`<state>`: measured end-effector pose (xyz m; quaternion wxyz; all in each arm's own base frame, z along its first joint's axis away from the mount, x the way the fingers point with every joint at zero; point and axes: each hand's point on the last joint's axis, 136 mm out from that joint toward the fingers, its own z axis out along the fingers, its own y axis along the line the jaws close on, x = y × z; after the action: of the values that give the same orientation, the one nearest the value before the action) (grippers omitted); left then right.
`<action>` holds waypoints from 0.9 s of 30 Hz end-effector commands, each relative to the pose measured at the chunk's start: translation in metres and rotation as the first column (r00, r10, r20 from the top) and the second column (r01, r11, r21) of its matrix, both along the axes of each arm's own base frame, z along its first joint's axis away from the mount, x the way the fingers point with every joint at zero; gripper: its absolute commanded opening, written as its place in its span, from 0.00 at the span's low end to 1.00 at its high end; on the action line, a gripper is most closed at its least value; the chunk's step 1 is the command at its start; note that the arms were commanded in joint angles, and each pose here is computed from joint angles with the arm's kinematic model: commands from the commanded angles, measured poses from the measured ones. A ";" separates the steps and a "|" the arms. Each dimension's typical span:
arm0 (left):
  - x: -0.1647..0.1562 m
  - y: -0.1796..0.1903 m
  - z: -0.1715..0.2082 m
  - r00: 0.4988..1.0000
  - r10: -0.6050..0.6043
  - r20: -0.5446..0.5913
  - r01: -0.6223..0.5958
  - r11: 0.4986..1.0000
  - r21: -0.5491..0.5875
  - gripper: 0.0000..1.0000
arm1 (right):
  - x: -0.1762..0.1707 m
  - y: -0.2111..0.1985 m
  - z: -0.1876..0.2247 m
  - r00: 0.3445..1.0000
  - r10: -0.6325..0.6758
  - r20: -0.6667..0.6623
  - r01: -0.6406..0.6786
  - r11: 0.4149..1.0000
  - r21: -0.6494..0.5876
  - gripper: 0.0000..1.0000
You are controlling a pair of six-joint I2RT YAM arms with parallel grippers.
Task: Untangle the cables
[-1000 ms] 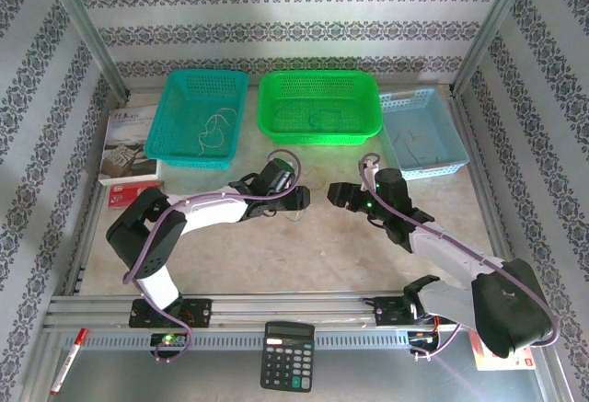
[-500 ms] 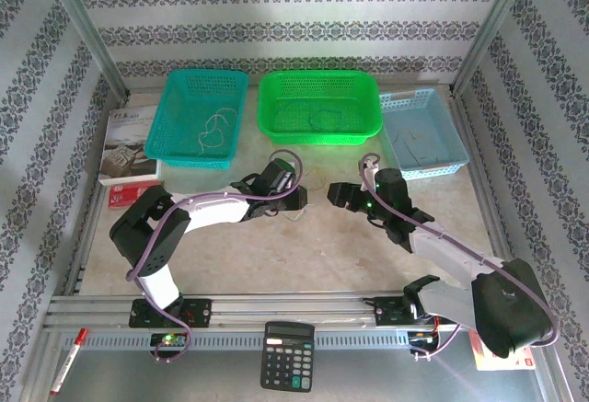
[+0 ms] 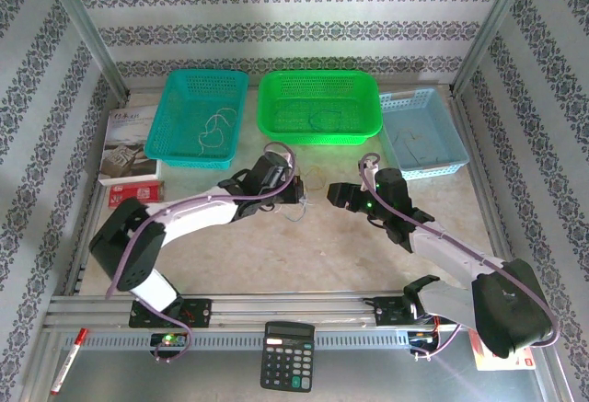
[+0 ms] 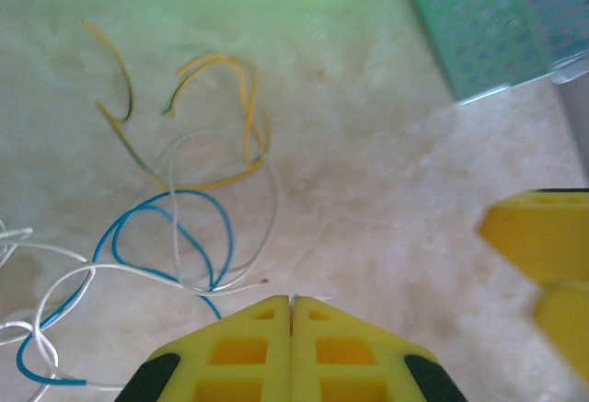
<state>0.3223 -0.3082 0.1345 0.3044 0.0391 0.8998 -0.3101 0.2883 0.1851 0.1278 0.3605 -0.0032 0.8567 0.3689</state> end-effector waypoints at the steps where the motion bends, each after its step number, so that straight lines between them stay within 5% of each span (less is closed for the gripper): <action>1: 0.003 0.007 0.047 0.996 -0.009 0.087 0.011 1.000 -0.020 0.00 | 0.004 0.012 0.026 0.996 0.048 0.074 -0.050 0.998 0.033 0.66; 16: -0.003 -0.006 0.224 0.940 -0.033 0.340 0.122 0.962 -0.245 0.00 | 0.005 0.052 0.090 0.946 0.154 0.285 -0.170 0.985 0.033 0.74; 27: -0.007 -0.013 0.311 0.898 -0.007 0.440 0.190 0.909 -0.371 0.00 | 0.030 0.068 0.066 0.953 0.113 0.281 -0.123 0.992 0.017 0.73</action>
<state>0.3165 -0.3236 0.4213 0.4714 0.0886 0.7394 -0.4724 0.3054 0.2497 0.1849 0.4221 -0.1039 0.8035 0.4067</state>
